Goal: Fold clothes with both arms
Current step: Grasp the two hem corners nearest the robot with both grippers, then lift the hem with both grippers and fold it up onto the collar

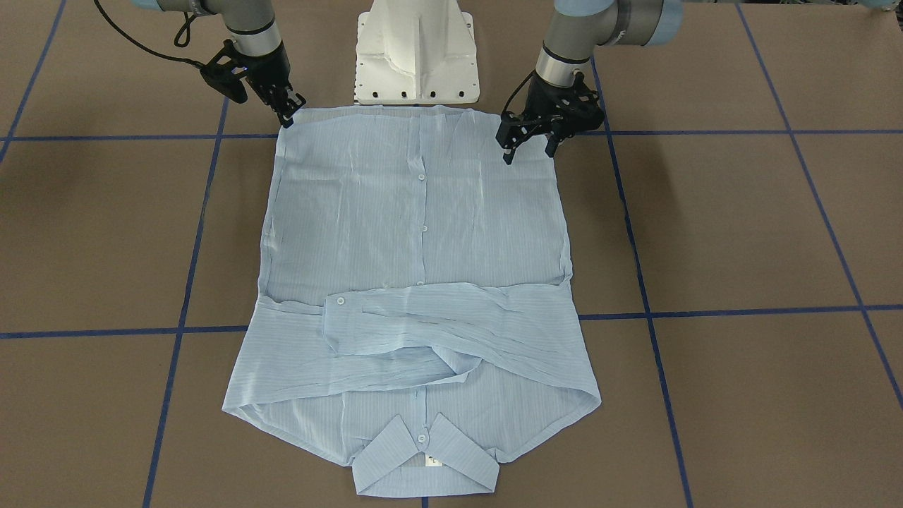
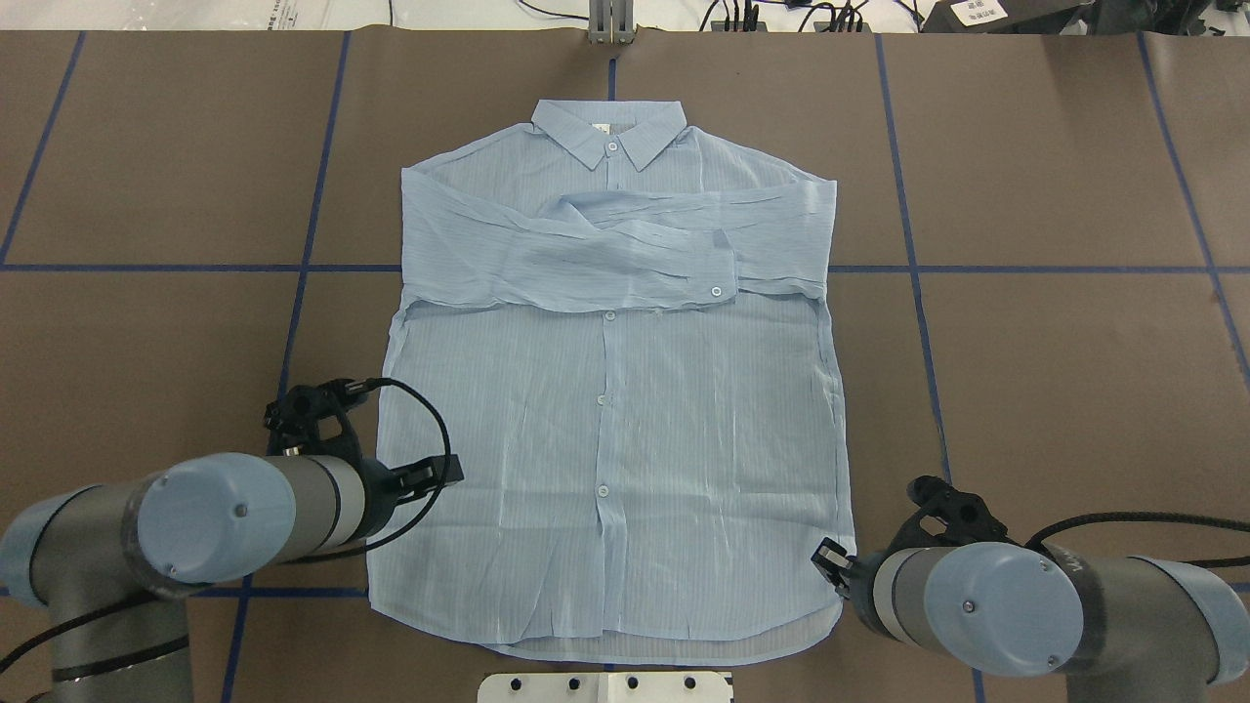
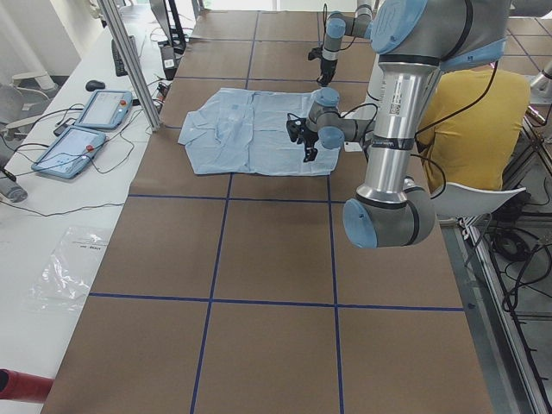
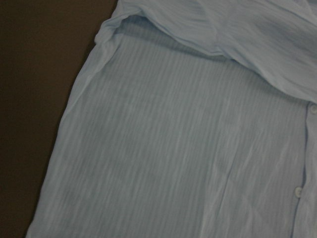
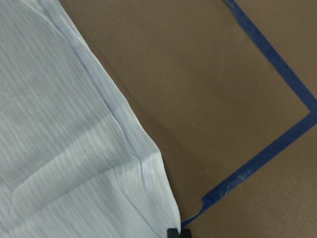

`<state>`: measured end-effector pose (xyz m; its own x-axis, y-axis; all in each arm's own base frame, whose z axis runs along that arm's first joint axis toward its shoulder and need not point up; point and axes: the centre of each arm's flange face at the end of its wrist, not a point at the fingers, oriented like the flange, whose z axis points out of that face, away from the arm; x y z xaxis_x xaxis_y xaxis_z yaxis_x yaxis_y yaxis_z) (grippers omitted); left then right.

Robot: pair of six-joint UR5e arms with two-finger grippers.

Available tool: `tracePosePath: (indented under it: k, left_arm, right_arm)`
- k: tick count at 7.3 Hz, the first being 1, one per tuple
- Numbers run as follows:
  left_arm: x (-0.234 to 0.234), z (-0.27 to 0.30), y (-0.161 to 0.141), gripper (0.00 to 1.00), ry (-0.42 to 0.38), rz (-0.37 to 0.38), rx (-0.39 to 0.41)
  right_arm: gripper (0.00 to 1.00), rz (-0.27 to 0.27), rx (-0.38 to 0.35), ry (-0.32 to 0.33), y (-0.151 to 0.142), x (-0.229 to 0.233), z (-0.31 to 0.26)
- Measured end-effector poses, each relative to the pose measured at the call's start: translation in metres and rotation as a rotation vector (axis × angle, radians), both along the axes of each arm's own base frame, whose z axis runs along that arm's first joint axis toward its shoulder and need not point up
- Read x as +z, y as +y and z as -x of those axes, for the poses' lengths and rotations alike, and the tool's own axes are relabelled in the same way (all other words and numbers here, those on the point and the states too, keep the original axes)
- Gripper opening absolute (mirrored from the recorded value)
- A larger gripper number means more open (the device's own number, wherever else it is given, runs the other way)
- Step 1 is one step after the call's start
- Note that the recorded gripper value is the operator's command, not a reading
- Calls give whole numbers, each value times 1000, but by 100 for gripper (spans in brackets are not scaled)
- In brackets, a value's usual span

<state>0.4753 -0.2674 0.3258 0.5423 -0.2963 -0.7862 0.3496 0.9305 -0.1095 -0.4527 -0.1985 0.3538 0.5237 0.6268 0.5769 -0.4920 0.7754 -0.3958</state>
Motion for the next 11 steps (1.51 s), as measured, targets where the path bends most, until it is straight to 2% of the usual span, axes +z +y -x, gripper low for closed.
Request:
tracePosePath:
  k: [2, 4, 5, 6, 9, 11]
  left_arm:
    - [20, -5, 37, 81, -39, 48, 27]
    - [25, -12, 57, 56, -46, 78, 45]
    - [26, -14, 63, 40, -46, 93, 45]
    - [27, -16, 67, 0, -47, 103, 44]
    - [25, -15, 73, 0, -39, 129, 38]
    - [-1, 11, 75, 0, 12, 142, 50]
  right_arm:
    - [0, 0, 0, -1, 0, -1, 0]
    - [0, 0, 0, -3, 0, -1, 0]
    - [0, 0, 0, -2, 0, -1, 0]
    - [0, 0, 0, -2, 0, -1, 0]
    - [0, 0, 0, -6, 0, -3, -1]
    - [0, 3, 2, -24, -2, -11, -7]
